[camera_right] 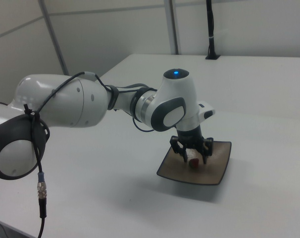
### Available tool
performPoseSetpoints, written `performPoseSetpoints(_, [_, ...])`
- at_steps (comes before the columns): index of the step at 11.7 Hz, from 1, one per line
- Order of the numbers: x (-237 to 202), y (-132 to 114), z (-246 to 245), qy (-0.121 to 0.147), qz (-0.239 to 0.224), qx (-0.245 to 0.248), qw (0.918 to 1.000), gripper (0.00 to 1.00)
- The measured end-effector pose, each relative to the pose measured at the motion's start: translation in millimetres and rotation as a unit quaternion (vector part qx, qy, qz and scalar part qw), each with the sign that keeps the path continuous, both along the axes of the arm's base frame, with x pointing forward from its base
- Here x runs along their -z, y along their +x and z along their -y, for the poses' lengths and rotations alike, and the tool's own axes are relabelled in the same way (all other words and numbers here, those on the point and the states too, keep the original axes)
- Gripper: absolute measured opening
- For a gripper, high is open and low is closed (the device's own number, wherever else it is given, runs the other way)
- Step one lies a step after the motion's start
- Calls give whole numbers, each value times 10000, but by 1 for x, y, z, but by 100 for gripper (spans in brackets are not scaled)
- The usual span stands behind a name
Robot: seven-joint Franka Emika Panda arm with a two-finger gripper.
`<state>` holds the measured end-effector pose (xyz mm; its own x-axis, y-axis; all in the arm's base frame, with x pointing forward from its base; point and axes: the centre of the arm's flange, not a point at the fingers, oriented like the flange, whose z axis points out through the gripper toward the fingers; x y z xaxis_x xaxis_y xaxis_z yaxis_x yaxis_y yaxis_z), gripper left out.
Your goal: Strawberries on a ceramic plate
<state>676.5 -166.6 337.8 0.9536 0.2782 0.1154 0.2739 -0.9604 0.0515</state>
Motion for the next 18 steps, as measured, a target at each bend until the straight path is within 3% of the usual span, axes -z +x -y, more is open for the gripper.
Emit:
performPoseSetpoints(2, [-12, 1, 0, -3, 95, 123, 9999, 96])
performPoseSetpoints(3, [-27, 0, -1, 11, 107, 160, 9998, 100])
performPoseSetpoints(6, [-128, -24, -15, 118, 110, 365, 9992, 100])
performPoseSetpoints(8, [-197, -55, -28, 214, 9, 494, 9985, 100])
performPoseSetpoints(11, [-269, -99, -65, 321, -151, 529, 9980, 100])
performPoseSetpoints(14, [-293, -118, -117, 401, -320, 660, 9965, 100])
performPoseSetpoints(18, [-286, -117, -196, 432, -454, 706, 9955, 100])
